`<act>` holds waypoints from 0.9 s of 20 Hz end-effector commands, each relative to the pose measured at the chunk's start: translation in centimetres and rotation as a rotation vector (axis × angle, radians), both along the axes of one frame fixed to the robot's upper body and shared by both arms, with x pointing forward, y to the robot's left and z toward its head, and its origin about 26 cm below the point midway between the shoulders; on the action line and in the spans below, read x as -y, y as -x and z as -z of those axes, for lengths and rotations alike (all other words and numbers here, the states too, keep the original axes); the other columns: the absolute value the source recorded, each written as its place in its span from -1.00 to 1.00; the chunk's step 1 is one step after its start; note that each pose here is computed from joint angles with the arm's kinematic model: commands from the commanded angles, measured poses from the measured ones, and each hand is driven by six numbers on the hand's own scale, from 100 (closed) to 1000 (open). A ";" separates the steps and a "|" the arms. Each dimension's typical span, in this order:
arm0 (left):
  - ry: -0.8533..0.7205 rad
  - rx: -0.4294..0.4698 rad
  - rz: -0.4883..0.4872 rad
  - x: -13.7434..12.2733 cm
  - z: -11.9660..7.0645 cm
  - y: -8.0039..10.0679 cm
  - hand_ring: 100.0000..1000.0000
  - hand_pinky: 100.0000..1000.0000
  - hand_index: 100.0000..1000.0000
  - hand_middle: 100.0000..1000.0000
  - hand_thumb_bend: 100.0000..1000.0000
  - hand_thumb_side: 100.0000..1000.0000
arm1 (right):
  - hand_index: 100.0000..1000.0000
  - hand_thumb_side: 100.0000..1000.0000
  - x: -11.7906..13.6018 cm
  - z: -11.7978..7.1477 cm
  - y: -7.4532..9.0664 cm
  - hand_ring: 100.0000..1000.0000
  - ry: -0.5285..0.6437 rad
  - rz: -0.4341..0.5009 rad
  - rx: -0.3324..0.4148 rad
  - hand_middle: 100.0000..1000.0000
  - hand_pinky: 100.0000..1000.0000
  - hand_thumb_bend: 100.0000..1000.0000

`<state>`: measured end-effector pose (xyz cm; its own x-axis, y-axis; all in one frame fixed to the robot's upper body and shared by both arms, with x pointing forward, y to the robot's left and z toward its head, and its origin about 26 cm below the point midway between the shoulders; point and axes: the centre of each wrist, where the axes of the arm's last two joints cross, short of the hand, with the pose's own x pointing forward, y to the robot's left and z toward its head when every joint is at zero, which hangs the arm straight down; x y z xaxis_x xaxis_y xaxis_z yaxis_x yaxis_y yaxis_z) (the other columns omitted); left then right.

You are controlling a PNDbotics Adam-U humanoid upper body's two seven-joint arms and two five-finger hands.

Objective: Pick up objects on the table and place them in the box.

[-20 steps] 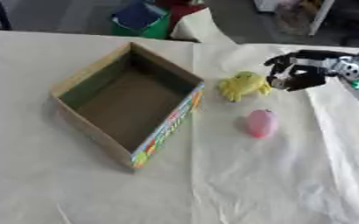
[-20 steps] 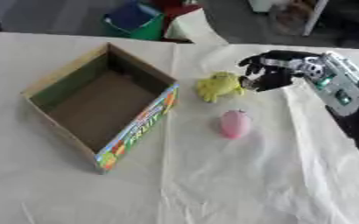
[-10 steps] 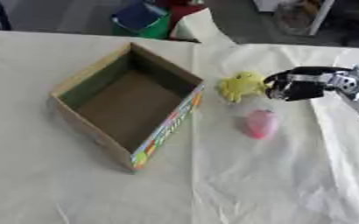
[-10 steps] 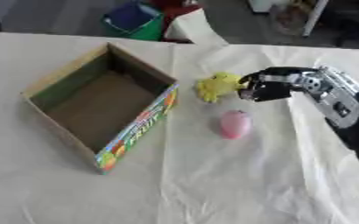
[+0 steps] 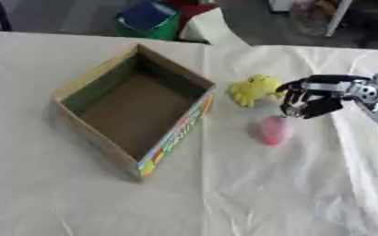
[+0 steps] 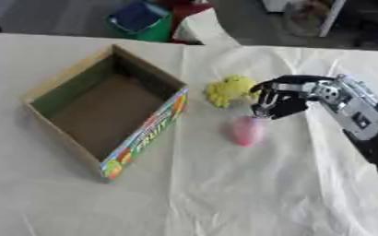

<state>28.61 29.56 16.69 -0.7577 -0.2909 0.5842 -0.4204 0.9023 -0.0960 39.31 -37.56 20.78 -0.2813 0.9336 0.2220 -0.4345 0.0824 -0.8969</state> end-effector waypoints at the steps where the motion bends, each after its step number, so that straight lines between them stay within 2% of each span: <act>1: -0.010 0.023 0.002 0.0 -0.8 0.1 0.20 -0.06 0.45 0.15 -1.00 0.90 | 1.00 -0.57 0.2 -2.0 0.5 0.59 -0.023 -0.009 0.049 0.44 0.59 -1.00; 4: -0.011 0.023 0.001 0.0 -0.8 0.1 0.20 -0.06 0.45 0.15 -1.00 0.89 | 1.00 -0.58 0.2 -2.1 0.8 0.59 -0.048 -0.005 0.052 0.43 0.60 -1.00; 7: -0.011 0.023 0.000 0.0 -0.8 0.1 0.20 -0.06 0.45 0.15 -1.00 0.89 | 1.00 -0.42 0.1 -2.1 1.2 0.58 -0.063 -0.008 0.049 0.42 0.60 -1.00; 10: -0.011 0.024 0.000 0.0 -0.8 0.1 0.20 -0.06 0.45 0.15 -1.00 0.89 | 1.00 0.02 0.2 -2.0 1.5 0.59 -0.065 -0.003 0.039 0.44 0.60 -1.00; 11: -0.011 0.024 0.000 0.0 -0.8 0.1 0.20 -0.06 0.45 0.15 -1.00 0.89 | 1.00 0.11 0.3 -1.9 1.6 0.59 -0.065 0.001 0.034 0.44 0.60 -1.00; 15: -0.011 0.024 0.002 0.0 -0.8 0.1 0.20 -0.06 0.45 0.15 -1.00 0.89 | 1.00 0.26 0.5 -1.6 1.7 0.59 -0.068 0.010 0.021 0.44 0.60 -1.00; 18: -0.011 0.023 0.000 0.0 -0.8 0.1 0.20 -0.06 0.45 0.15 -1.00 0.89 | 1.00 0.28 0.6 -1.6 1.8 0.59 -0.074 0.012 0.020 0.43 0.60 -1.00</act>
<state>28.63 29.48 16.67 -0.7567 -0.2881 0.5869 -0.4202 0.9020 -0.0990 37.96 -37.33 20.32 -0.2755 0.9078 0.3161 -0.4545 0.1668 -0.8750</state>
